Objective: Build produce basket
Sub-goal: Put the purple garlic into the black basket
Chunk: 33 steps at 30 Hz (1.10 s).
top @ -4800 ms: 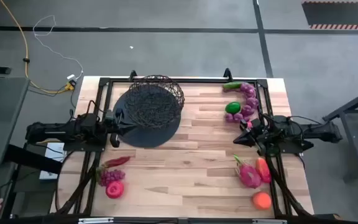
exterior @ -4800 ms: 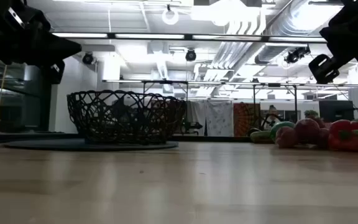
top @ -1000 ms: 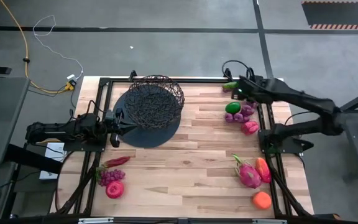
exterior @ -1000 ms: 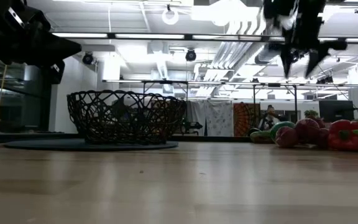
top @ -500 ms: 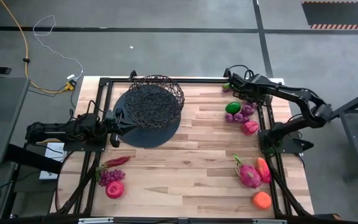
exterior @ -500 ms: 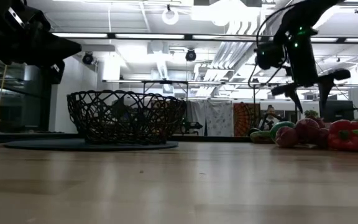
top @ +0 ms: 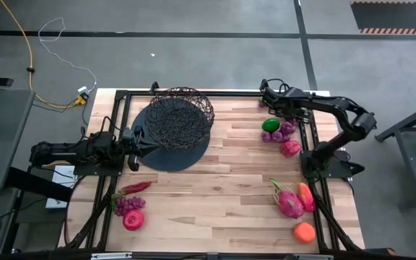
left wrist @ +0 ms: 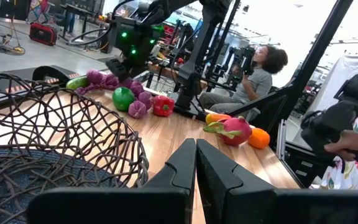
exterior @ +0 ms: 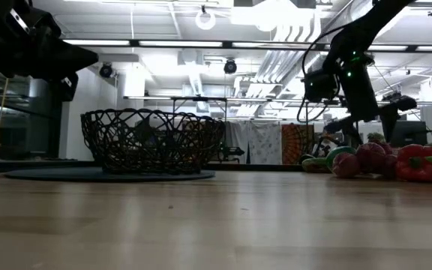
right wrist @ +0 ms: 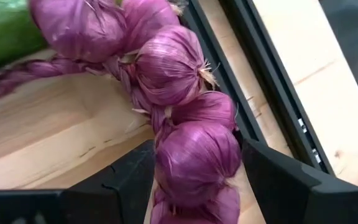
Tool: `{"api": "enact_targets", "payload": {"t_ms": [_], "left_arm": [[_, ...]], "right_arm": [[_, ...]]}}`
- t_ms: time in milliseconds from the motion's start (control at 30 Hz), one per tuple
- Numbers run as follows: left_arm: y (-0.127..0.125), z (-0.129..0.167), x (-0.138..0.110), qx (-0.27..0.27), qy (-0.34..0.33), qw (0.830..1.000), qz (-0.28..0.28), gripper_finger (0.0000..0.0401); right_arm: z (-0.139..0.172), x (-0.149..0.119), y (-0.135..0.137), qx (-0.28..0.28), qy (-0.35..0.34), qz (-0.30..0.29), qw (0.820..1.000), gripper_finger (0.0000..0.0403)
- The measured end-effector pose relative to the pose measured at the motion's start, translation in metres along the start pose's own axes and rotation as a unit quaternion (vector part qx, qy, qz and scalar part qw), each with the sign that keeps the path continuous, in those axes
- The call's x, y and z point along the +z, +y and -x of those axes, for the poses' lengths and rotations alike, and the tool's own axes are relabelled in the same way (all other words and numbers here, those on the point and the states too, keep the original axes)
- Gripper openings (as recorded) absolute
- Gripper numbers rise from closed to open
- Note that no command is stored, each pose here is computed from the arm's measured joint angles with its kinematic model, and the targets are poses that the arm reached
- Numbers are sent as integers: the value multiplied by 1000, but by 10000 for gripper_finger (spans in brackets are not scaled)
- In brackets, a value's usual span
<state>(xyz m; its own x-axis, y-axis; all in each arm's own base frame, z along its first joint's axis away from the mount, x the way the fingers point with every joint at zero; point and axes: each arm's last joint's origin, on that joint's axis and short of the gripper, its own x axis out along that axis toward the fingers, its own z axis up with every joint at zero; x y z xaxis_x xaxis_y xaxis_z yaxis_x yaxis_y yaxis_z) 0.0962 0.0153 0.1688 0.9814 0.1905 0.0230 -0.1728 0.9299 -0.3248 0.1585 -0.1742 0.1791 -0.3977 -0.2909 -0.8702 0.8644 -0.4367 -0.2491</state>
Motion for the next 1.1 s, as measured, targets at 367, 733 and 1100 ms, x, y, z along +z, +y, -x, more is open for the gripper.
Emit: {"api": "enact_targets", "payload": {"t_ms": [367, 733, 1100], "left_arm": [[0, 0, 0, 0, 0, 1000, 0, 3], [0, 0, 0, 0, 0, 1000, 0, 3], [0, 0, 0, 0, 0, 1000, 0, 3]], "right_arm": [[-19, -1, 8, -34, 20, 38, 998, 232], [-17, 1, 5, -39, 20, 50, 998, 183], [39, 16, -18, 29, -48, 64, 996, 153]]}}
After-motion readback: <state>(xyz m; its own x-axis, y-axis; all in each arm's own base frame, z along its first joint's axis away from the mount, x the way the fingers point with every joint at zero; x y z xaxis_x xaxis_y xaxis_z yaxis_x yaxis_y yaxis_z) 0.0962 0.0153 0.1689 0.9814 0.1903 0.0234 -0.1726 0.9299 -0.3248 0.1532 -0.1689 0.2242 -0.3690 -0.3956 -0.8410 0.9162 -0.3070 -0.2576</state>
